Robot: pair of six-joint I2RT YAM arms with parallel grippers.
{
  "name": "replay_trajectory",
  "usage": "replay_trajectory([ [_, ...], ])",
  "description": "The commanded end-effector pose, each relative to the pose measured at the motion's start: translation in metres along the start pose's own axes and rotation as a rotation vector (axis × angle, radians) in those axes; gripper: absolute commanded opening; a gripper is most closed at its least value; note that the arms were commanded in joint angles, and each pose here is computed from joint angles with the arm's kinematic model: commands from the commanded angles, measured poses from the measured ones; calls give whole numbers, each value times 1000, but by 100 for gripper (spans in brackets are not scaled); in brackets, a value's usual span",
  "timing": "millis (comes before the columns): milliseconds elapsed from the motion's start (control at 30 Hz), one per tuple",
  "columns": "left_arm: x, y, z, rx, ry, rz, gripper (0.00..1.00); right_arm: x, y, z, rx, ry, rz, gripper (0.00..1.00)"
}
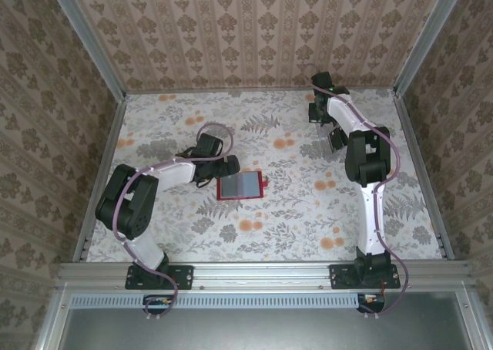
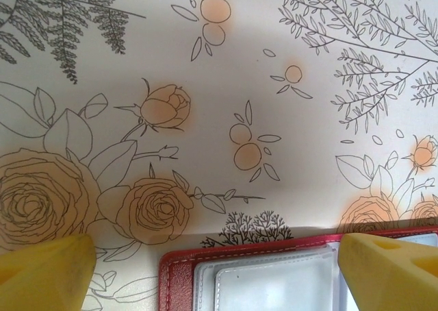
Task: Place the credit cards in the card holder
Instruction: Pick up the credit card from the storage box.
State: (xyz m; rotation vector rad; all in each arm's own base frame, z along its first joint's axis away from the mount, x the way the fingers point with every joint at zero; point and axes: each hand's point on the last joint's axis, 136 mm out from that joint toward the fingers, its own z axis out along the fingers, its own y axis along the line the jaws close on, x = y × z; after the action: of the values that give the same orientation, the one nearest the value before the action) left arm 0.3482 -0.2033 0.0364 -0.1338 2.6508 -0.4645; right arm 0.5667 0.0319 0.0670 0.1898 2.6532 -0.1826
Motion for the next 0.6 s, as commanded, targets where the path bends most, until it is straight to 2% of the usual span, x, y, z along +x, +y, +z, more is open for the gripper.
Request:
replay_trajectory([
  [0, -1, 3, -5, 7, -6, 8, 100, -7, 4, -12, -28, -4, -1, 6],
  [100, -2, 3, -5, 7, -9, 6, 100, -10, 6, -16, -45, -9, -5, 0],
  [267, -3, 3, -6, 8, -9, 8, 100, -20, 12, -36, -99, -43, 5, 0],
  [567, -7, 6, -14, 3, -19, 25, 100, -39, 34, -105, -227, -153, 29, 0],
])
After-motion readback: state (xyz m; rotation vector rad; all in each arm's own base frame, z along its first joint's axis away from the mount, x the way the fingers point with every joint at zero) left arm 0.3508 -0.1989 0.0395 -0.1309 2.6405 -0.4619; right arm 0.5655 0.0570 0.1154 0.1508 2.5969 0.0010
